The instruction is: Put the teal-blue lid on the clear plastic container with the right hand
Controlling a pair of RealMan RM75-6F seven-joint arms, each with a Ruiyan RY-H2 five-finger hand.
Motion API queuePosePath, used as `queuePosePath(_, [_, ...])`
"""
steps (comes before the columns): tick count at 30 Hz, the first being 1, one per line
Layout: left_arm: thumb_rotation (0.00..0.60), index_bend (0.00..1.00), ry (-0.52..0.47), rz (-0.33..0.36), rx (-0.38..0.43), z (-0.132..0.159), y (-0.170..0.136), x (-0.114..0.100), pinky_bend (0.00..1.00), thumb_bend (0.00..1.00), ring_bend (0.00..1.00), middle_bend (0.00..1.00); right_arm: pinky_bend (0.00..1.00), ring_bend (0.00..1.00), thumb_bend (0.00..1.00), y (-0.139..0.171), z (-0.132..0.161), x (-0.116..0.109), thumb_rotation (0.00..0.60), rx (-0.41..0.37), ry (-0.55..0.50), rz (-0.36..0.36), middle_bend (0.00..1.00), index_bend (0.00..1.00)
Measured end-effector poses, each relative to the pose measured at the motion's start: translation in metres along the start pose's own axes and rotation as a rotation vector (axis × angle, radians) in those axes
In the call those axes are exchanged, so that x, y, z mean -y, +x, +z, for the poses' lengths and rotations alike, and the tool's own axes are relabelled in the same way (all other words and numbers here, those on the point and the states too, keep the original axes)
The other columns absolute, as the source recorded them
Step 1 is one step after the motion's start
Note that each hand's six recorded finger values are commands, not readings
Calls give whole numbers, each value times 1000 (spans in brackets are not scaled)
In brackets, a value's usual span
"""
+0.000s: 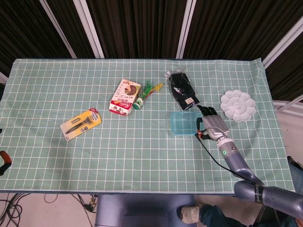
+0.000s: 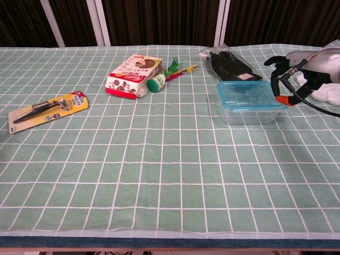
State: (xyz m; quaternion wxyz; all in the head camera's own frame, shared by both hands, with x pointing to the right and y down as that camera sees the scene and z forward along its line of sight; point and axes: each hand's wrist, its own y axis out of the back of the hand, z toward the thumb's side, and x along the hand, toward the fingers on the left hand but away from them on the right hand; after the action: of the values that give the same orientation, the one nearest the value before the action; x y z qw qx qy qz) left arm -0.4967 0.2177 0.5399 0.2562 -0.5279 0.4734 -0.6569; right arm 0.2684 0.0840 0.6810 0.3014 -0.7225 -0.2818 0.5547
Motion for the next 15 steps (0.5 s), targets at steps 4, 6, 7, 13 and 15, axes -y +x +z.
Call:
queuePosePath(4, [600,49,1,0,0,0,0,0,0,771,0,0,0,0,459,1,-1,4,600,1,4,14,29,593])
queuePosePath(6, [600,49,0,1,0,0,0,0,0,771,0,0,0,0,459,1,-1,6,600,1,6,20,29,593])
queuePosePath(7, [600,49,0,1,0,0,0,0,0,771,0,0,0,0,459,0,-1,6,600,1,7,20,29,593])
queuePosePath(13, [600,49,1,-4,-5,-1,0,1,0,771,0,0,0,0,459,-3,0,8,600,2,7,29,28,593])
queuePosePath(15, [600,49,1,-5,-6,-1,0,1,0,771,0,0,0,0,459,-4,-1,10,600,7,6,36,27,593])
